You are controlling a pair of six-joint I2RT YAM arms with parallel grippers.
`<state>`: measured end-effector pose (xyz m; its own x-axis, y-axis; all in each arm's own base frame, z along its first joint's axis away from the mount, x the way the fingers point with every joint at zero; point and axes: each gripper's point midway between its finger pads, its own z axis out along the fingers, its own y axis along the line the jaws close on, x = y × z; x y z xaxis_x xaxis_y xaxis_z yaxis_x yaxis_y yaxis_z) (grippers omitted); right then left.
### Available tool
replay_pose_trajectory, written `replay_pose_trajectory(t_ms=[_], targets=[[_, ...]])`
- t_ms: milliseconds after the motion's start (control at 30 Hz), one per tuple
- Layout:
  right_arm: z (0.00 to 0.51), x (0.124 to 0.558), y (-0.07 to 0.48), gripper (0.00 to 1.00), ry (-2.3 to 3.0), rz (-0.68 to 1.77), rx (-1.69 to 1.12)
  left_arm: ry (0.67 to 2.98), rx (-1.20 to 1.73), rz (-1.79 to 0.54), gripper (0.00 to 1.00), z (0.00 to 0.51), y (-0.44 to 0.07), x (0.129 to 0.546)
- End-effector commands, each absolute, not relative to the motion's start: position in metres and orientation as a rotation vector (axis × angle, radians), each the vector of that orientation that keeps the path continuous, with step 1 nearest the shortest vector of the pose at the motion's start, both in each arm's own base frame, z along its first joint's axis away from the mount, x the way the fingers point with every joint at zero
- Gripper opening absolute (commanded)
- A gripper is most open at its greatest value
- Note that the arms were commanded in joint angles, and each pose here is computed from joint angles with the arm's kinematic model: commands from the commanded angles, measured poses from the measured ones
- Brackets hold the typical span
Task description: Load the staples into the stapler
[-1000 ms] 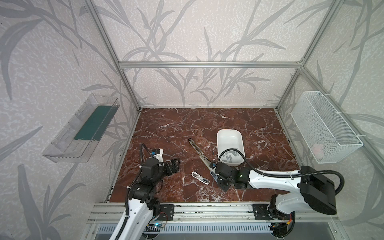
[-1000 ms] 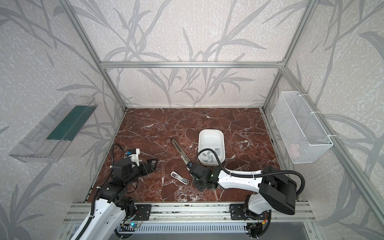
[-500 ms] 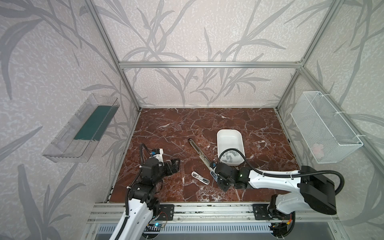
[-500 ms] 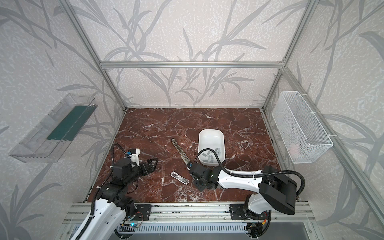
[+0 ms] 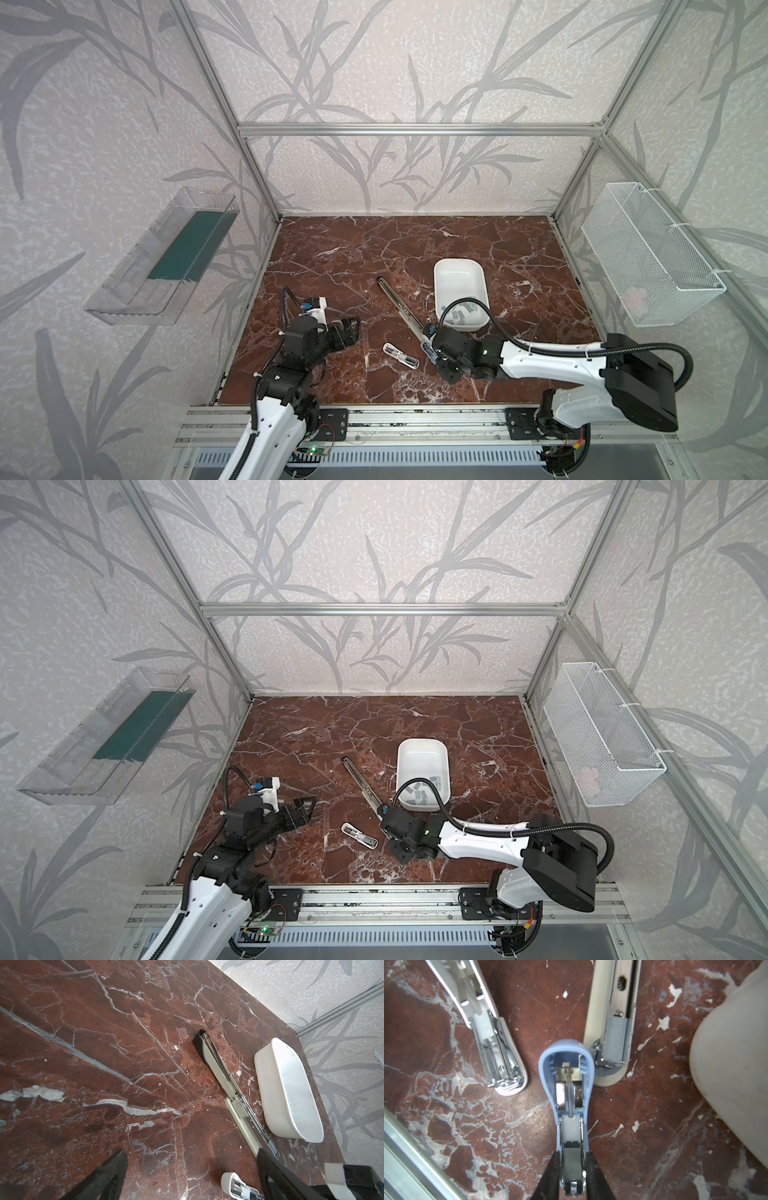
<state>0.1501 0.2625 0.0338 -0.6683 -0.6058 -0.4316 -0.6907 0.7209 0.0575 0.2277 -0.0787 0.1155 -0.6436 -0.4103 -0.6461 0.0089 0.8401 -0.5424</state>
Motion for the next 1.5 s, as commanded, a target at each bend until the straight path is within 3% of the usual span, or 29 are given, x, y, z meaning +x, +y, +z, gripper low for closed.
replay_pose_trajectory(t_ms=[0, 367, 633, 1467], targets=[[0.036, 0.147, 0.257, 0.25, 2.554, 0.3, -0.992, 2.185, -0.307, -0.641, 0.97, 0.114, -0.076, 0.229], [0.063, 0.159, 0.261, 0.32, 2.476, 0.325, -0.921, 2.182, -0.306, -0.644, 0.97, 0.115, -0.077, 0.229], [0.049, 0.174, 0.268, 0.25, 2.517, 0.259, -0.911, 2.184, -0.305, -0.644, 0.97, 0.114, -0.077, 0.229], [0.036, 0.165, 0.252, 0.2, 2.576, 0.237, -0.879, 2.181, -0.305, -0.644, 0.97, 0.115, -0.077, 0.229]])
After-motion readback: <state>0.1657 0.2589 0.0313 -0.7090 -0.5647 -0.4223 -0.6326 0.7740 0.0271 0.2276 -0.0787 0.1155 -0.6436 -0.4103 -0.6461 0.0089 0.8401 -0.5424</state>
